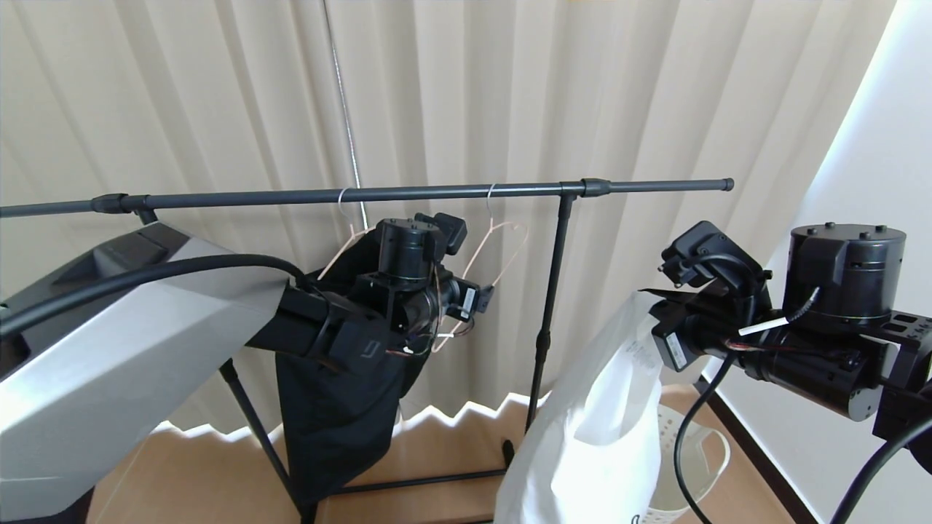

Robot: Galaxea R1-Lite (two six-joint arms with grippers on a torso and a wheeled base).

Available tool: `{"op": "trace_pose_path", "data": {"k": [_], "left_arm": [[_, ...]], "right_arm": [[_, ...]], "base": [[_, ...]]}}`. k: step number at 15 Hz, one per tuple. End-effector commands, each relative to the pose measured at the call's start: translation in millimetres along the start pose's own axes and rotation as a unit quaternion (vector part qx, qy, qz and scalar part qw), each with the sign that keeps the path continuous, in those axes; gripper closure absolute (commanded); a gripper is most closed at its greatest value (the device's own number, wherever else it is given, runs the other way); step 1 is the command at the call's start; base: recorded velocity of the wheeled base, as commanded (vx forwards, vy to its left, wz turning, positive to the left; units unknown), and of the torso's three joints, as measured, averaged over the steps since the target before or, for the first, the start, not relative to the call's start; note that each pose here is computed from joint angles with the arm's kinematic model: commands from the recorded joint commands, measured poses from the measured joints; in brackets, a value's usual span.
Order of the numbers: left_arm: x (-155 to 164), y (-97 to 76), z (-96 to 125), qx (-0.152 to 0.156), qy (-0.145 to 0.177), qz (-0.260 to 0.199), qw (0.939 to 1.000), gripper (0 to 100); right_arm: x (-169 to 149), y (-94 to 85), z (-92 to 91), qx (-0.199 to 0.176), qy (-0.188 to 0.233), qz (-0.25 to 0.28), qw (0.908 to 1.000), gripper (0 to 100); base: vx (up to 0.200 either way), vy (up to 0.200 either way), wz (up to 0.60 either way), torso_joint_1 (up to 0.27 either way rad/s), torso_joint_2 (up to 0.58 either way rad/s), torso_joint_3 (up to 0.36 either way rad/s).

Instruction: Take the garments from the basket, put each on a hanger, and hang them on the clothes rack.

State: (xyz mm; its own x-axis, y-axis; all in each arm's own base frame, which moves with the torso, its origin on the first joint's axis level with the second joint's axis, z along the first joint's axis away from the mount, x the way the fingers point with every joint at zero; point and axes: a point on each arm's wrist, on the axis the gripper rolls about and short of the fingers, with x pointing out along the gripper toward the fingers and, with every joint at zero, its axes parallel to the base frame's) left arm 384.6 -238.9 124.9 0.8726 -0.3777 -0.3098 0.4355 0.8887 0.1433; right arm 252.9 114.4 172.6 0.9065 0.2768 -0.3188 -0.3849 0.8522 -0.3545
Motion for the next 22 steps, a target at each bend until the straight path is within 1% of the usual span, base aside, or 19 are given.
{"op": "trace_pose_path", "data": {"k": [1,4,7,13,16,17,22], "left_arm": [[18.0,-1.3,-15.2,0.001,0.008,0.002,1.0,0],[29.5,3.4,-25.0,-0.001,0.011,0.008,0.9999,0],[40.3,5.3,-28.2,-0.006,0.004,0.011,0.9999,0],[54.6,1.1,-38.3,-0.007,0.007,0.013,0.9999,0],[54.9,1.1,-39.2,-0.007,0.008,0.015,0.9998,0],[54.6,1.2,-38.5,-0.007,0.008,0.015,0.9998,100],[53.7,3.0,-36.9,-0.01,0.006,0.017,0.9998,100]], "right_arm": [[3.4,1.4,-2.5,-0.001,0.006,0.002,1.0,100],[3.8,1.5,-2.3,-0.001,0.006,0.002,1.0,100],[6.4,2.5,-4.4,-0.002,0.011,0.004,0.9999,100],[7.1,3.0,-5.4,-0.002,0.013,0.005,0.9999,100],[7.1,3.0,-5.4,-0.002,0.013,0.005,0.9999,100],[7.1,3.0,-5.4,-0.002,0.013,0.005,0.9999,100],[6.9,3.7,-6.1,-0.003,0.014,0.006,0.9999,100]], "base": [[0.0,0.0,0.0,0.0,0.0,0.0],[0.0,0.0,0.0,0.0,0.0,0.0],[0.0,0.0,0.0,0.0,0.0,0.0],[0.0,0.0,0.0,0.0,0.0,0.0],[0.0,0.0,0.0,0.0,0.0,0.0],[0.0,0.0,0.0,0.0,0.0,0.0],[0.0,0.0,0.0,0.0,0.0,0.0]]}}
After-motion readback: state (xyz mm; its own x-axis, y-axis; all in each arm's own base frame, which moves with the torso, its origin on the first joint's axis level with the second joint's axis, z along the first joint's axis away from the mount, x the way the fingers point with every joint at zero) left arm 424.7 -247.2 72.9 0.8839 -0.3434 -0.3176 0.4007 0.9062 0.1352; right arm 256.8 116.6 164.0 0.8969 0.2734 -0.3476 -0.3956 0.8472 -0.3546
